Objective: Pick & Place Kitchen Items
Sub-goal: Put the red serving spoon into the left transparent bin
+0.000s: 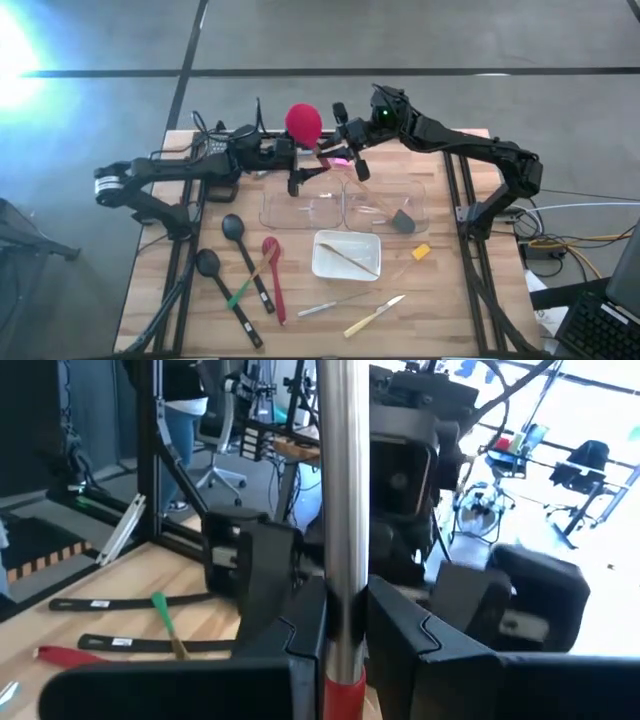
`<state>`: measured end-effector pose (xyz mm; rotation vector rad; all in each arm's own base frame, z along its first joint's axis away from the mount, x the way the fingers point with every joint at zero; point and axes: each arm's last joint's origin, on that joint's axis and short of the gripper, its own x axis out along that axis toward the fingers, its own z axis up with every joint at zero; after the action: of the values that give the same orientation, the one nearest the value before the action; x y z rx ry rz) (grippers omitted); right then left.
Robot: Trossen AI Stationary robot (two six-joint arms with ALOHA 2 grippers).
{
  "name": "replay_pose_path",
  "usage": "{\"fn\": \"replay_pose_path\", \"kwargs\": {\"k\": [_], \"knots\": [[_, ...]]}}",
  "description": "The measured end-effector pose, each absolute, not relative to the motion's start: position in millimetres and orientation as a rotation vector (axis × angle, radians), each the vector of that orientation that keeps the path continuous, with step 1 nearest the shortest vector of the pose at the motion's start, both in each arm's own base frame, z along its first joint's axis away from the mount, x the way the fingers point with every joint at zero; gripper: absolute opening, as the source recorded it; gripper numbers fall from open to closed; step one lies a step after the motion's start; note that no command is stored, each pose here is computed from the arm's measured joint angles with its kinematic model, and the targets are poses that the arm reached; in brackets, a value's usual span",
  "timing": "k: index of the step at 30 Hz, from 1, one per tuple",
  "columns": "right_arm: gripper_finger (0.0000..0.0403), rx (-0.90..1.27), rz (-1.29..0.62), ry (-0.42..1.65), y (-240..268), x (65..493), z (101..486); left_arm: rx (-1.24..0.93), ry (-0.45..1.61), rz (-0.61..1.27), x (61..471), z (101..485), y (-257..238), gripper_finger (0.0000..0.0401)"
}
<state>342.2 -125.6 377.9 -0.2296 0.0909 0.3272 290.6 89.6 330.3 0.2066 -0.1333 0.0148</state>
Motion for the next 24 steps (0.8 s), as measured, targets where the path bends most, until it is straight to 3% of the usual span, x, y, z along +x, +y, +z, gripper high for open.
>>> {"fn": "replay_pose_path", "kwargs": {"k": [4, 10, 11, 18, 24], "knots": [[0.0038, -0.23, 0.331, 0.087, -125, 342, 378, 0.198, -0.12, 0.014, 298, 332, 92, 0.0221], [0.0038, -0.214, 0.331, 0.105, -125, 341, 377, 0.224, -0.093, 0.014, 302, 331, 94, 0.0062], [0.0038, -0.209, 0.329, 0.107, -125, 341, 377, 0.231, -0.089, 0.021, 301, 332, 93, 0.0053], [0.0038, -0.183, 0.314, 0.101, -125, 340, 381, 0.224, -0.038, 0.031, 289, 340, 90, 0.0057], [0.0114, -0.126, 0.26, 0.194, -122, 318, 397, 0.294, 0.083, 0.115, 262, 361, 85, 0.0056]]}}
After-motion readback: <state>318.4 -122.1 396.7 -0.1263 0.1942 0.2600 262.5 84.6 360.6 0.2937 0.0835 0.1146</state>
